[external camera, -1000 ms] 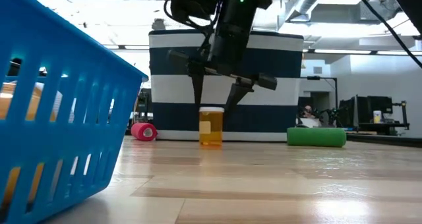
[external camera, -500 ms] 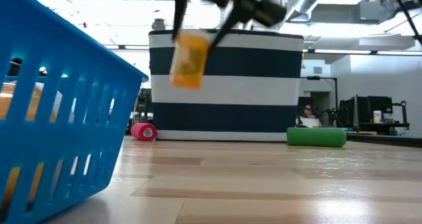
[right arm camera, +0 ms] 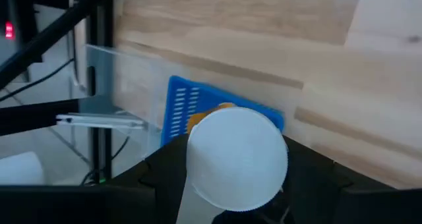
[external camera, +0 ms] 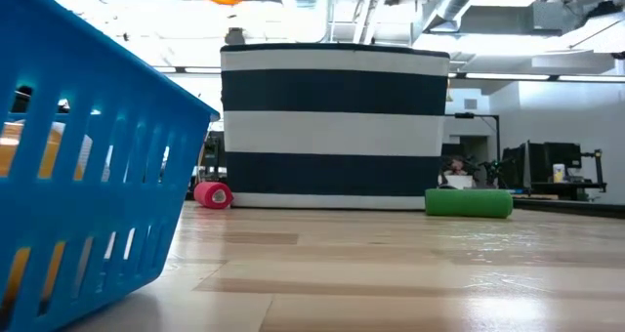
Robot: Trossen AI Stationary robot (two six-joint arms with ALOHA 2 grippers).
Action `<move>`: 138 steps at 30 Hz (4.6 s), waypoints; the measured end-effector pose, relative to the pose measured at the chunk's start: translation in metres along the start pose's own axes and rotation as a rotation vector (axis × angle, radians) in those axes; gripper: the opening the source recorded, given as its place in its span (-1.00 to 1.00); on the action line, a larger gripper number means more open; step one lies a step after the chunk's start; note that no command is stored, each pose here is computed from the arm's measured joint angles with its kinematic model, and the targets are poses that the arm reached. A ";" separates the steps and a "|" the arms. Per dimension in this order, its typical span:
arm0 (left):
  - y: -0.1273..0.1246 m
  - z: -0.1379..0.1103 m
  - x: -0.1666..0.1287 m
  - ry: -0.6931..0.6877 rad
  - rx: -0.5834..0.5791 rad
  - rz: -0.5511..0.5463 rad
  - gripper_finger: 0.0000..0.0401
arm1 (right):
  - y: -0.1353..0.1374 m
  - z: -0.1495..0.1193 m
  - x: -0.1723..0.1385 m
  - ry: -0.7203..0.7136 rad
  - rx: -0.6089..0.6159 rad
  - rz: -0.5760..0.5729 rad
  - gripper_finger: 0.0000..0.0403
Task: Pick & place medical supplies in basket/bin
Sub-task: Put the yellow pill bottle in the blue basket, then put the green bandage into the transparent bin
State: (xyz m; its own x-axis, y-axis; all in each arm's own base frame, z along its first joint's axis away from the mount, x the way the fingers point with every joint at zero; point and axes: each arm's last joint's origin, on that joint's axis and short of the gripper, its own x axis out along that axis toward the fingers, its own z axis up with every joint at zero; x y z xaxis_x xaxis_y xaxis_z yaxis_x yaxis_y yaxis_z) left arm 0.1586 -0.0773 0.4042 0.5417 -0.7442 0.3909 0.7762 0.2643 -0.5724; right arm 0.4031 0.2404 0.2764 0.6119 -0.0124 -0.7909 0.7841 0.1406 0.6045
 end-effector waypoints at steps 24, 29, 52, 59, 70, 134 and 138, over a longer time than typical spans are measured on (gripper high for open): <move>0.008 -0.030 0.028 0.065 -0.078 0.012 0.99 | -0.005 -0.033 0.046 0.057 0.037 0.085 0.02; 0.011 -0.032 0.032 0.060 -0.078 0.008 0.99 | -0.005 -0.030 0.047 0.056 0.026 0.077 0.02; 0.012 -0.032 0.034 0.055 -0.076 0.001 0.99 | -0.004 -0.037 0.092 0.086 0.016 0.179 0.24; 0.012 -0.032 0.034 0.053 -0.076 0.003 0.99 | -0.003 -0.033 0.093 0.102 -0.014 0.172 0.34; 0.012 -0.032 0.033 0.057 -0.081 0.005 0.99 | 0.003 -0.021 0.069 0.062 -0.048 0.147 0.35; 0.020 0.015 0.001 -0.263 0.214 0.220 0.96 | -0.224 0.165 -0.053 -0.180 -0.773 -0.511 0.35; 0.027 0.019 0.000 -0.320 0.220 0.286 0.96 | -0.244 0.177 -0.045 -0.205 -0.725 -0.447 0.35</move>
State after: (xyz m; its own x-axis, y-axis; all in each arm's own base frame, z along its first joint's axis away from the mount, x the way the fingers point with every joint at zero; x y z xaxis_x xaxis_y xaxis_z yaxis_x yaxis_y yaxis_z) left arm 0.1856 -0.0582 0.4023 0.7889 -0.4055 0.4617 0.6125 0.5804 -0.5367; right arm 0.2021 0.0315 0.1814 0.3241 -0.3852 -0.8641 0.7383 0.6740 -0.0235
